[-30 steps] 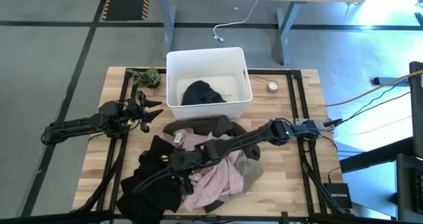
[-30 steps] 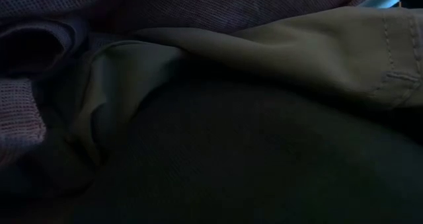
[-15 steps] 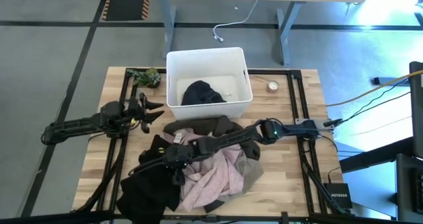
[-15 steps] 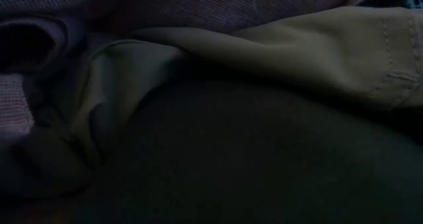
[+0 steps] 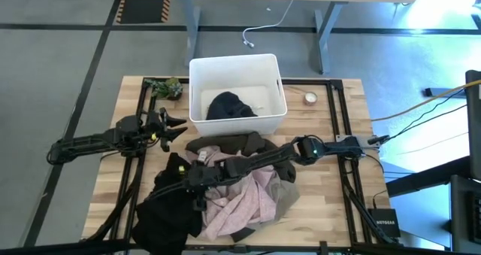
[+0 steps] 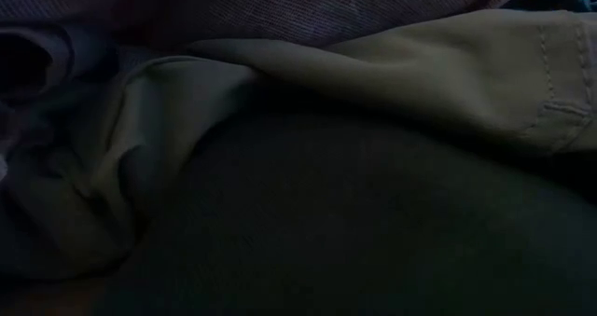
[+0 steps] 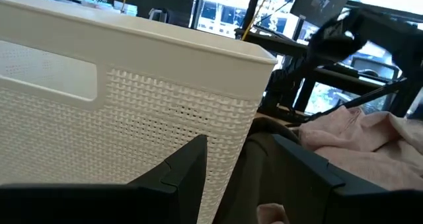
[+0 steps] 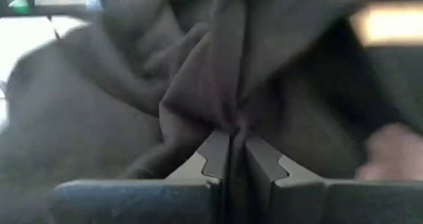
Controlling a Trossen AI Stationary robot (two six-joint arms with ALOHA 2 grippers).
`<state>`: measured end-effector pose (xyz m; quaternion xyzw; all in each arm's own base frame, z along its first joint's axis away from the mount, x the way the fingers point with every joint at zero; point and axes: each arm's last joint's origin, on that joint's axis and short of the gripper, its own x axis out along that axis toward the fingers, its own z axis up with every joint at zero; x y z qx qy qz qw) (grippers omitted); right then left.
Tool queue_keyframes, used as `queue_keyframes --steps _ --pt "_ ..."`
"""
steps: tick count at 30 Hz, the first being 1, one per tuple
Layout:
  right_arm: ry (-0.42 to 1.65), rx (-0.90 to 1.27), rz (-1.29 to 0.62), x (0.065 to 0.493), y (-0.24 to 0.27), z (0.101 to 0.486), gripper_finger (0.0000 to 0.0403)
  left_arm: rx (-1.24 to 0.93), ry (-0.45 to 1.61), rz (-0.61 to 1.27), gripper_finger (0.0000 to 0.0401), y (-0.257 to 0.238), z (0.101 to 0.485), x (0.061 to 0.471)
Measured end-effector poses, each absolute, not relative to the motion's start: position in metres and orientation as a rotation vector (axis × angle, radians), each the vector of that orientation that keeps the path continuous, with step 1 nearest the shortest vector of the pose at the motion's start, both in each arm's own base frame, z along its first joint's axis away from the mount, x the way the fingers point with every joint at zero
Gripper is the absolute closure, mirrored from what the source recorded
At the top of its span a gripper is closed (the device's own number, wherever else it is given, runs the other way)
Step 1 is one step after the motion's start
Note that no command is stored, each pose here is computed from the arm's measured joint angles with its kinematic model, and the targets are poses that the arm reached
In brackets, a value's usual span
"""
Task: Sort clothes
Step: Put the black shirt into the white bin
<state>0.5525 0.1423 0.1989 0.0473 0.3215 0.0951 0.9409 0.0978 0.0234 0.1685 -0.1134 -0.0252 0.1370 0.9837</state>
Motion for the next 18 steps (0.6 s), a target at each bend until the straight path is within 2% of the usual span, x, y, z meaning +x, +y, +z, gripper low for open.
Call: queue_keyframes --steps 4,18 --pt "0.560 0.037 0.131 0.539 0.135 0.256 0.0388 -0.200 -0.047 0.276 0.0244 0.023 0.168 0.098" --pt "0.305 -0.186 -0.285 0.459 0.101 0.415 0.0385 -0.249 -0.041 0.274 0.0244 0.023 0.167 0.098"
